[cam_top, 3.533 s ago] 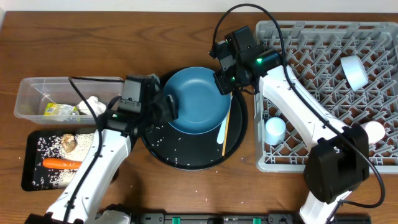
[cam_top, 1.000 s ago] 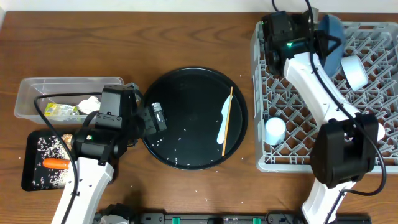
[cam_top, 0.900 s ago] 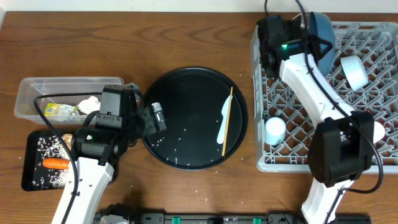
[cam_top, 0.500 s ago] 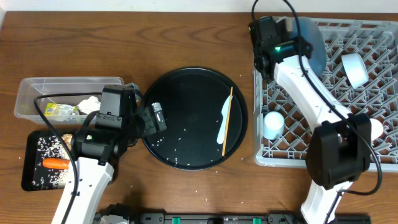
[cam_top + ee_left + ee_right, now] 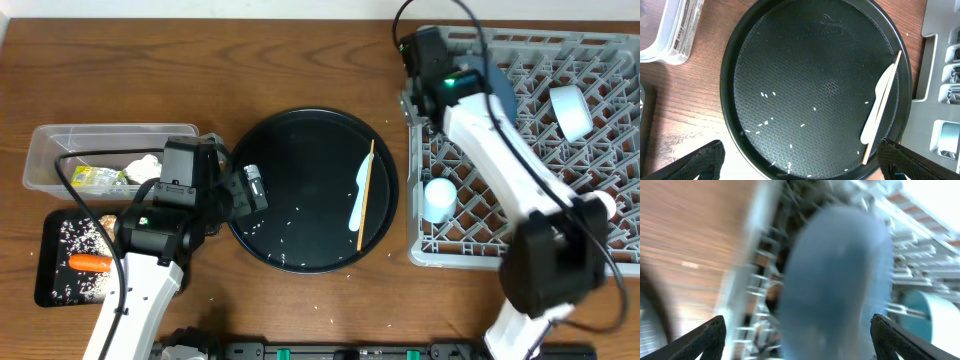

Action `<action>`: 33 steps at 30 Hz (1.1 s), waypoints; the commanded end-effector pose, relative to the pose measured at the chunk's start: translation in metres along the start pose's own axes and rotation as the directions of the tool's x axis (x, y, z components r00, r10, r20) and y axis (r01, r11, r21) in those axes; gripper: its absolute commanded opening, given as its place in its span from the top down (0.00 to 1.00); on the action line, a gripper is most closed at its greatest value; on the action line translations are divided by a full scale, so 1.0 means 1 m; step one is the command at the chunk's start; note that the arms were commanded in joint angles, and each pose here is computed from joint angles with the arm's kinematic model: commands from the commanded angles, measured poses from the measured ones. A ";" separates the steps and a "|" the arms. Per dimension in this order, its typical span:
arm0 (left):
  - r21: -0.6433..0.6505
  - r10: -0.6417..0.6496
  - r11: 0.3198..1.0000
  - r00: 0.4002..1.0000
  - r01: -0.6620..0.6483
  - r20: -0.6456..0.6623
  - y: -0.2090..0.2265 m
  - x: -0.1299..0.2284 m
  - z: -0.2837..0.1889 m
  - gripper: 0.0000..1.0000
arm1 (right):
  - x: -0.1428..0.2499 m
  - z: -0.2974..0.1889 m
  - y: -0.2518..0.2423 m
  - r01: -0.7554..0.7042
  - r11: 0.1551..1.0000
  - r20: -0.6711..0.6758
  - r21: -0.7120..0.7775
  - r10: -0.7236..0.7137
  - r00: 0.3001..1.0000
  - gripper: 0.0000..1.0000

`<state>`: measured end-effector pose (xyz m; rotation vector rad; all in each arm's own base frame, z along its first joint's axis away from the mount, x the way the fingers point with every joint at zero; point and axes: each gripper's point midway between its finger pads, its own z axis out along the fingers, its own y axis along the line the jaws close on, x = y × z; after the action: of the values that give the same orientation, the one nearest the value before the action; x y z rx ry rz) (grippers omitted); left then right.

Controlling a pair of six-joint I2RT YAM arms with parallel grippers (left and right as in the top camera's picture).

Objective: Sort waste into correct bins and load items into the dishwasher rack
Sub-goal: 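Carry the blue plate into the rack and set it down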

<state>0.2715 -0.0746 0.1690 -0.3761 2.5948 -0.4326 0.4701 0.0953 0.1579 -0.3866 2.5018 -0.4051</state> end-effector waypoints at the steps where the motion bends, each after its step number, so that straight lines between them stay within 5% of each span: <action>1: -0.012 0.002 1.000 1.000 -0.002 0.011 0.002 -0.004 -0.002 0.02 | -0.026 -0.064 0.026 -0.100 0.953 0.122 -0.286 0.139 0.983 0.21; 9: -0.012 0.002 1.000 1.000 -0.002 0.011 0.002 -0.004 -0.001 0.02 | -0.003 -0.113 0.064 -0.301 0.849 -0.042 -0.435 0.315 0.948 0.44; 15: -0.012 0.002 1.000 1.000 -0.002 0.011 0.002 -0.004 -0.001 0.02 | -0.003 -0.096 0.029 -0.392 0.903 0.026 -0.178 0.402 0.915 0.99; 22: -0.012 0.002 1.000 1.000 -0.002 0.011 0.002 -0.004 -0.001 0.02 | -0.022 -0.082 -0.023 -0.489 0.865 0.121 -0.114 0.501 0.857 0.99; 33: -0.012 0.002 1.000 1.000 -0.002 0.011 0.002 -0.004 -0.001 0.02 | 0.001 -0.027 -0.054 -0.551 0.834 0.023 -0.037 0.552 0.834 0.99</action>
<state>0.2715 -0.0746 0.1690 -0.3760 2.5949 -0.4331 0.4580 0.0543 0.2209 0.3002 2.4029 -0.1052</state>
